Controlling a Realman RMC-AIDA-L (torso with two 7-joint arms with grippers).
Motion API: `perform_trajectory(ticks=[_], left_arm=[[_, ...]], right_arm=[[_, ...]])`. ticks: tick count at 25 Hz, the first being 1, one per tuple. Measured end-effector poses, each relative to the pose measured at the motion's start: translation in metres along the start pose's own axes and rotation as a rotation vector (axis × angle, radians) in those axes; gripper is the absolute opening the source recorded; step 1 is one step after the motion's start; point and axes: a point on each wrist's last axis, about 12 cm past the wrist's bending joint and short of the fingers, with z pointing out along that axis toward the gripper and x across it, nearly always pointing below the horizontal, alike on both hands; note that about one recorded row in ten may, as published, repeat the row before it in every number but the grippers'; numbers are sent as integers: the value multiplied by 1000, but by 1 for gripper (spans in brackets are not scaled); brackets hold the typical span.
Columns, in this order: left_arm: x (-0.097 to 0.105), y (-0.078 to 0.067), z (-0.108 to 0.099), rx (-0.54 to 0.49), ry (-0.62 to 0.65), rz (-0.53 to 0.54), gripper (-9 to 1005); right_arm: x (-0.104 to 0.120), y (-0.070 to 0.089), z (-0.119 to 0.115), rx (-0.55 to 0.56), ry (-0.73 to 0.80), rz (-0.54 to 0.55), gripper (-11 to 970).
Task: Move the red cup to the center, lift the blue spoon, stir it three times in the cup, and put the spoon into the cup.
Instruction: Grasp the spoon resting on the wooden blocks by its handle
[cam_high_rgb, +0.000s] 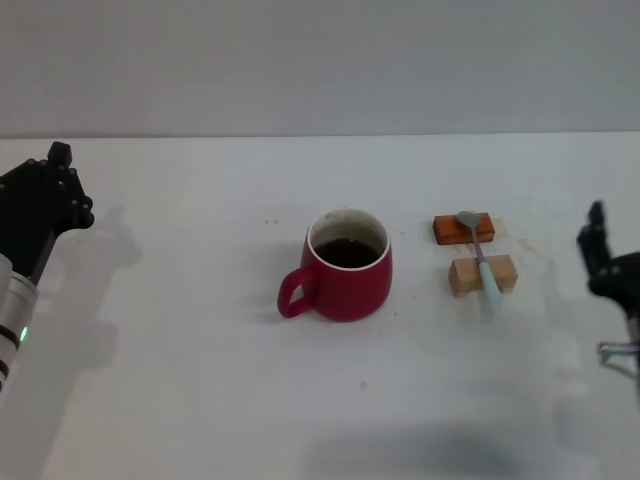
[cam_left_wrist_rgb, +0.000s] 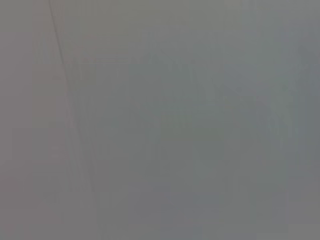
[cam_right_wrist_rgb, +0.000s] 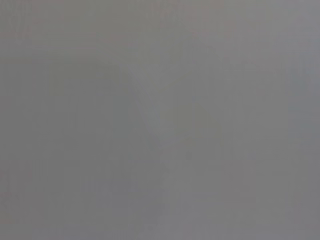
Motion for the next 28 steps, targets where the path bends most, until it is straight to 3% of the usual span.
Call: perform_trajectory(ticks=[4, 14, 28], left_arm=[[2, 8, 2, -3, 8, 30, 1], [0, 19, 3, 16, -14, 87, 1], [2, 23, -2, 22, -16, 108, 1]], right_arm=[[-4, 31, -23, -40, 52, 20, 720], [0, 58, -50, -97, 188, 55, 719], [12, 63, -49, -145, 276, 43, 718]])
